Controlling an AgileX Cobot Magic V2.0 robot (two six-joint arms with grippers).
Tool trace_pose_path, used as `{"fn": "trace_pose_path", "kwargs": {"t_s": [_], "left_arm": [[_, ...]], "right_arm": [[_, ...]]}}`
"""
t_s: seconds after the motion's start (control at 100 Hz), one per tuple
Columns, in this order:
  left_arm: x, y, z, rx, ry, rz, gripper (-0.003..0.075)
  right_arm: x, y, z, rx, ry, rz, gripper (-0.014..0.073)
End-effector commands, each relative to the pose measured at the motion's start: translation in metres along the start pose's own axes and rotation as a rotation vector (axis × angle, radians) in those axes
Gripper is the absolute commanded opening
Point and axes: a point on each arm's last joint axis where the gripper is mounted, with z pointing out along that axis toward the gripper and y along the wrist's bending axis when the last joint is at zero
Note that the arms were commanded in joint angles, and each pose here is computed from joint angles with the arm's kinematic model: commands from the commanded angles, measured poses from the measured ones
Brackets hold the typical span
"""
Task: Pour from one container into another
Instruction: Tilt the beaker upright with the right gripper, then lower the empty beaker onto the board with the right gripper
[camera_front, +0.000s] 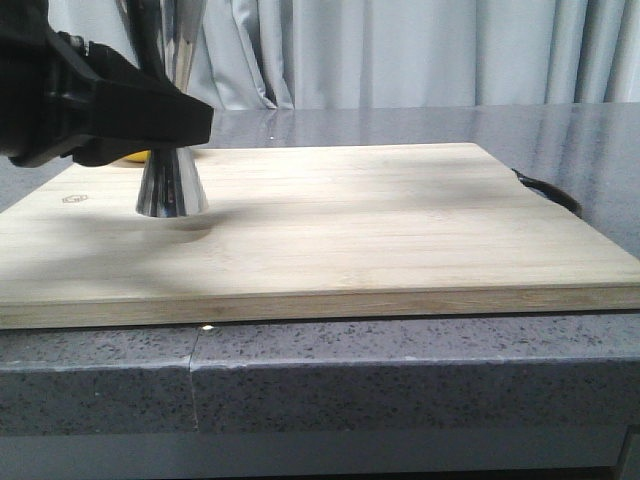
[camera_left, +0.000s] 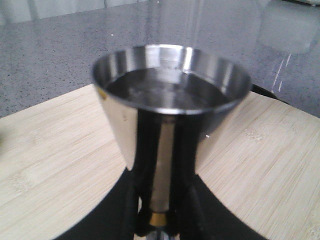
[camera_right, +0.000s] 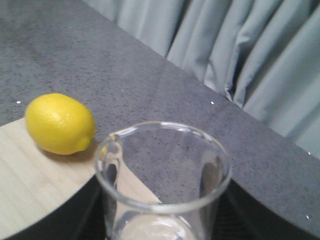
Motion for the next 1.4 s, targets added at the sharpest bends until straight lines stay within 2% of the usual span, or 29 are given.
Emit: {"fn": "trace_pose_path", "kwargs": {"t_s": [0.0, 0.17, 0.52, 0.75, 0.9, 1.13, 1.39], "left_arm": [[-0.022, -0.006, -0.003, 0.042, -0.134, -0.008, -0.0020], [-0.023, -0.006, -0.003, 0.046, -0.140, -0.008, -0.0019], [-0.023, -0.007, -0.003, 0.049, -0.147, -0.008, -0.0019], [-0.025, -0.007, -0.004, 0.058, -0.164, -0.009, -0.0019], [-0.025, -0.007, -0.004, 0.058, -0.166, -0.011, -0.0019], [-0.025, -0.007, -0.004, 0.058, -0.166, -0.011, -0.0019], [-0.025, -0.007, -0.004, 0.057, -0.166, -0.012, -0.0019]], "right_arm": [[-0.019, -0.017, -0.015, 0.061, -0.142, 0.048, 0.0239], [0.011, -0.021, -0.015, 0.092, -0.170, 0.104, 0.0239], [0.064, 0.002, -0.027, 0.062, -0.238, 0.205, 0.0239], [0.084, 0.011, -0.032, 0.048, -0.319, 0.260, 0.0239], [0.098, 0.015, -0.023, 0.039, -0.291, 0.266, 0.0239], [0.110, 0.019, -0.010, 0.034, -0.340, 0.274, 0.0239], [0.126, 0.021, 0.001, 0.051, -0.318, 0.302, 0.0239]]}}
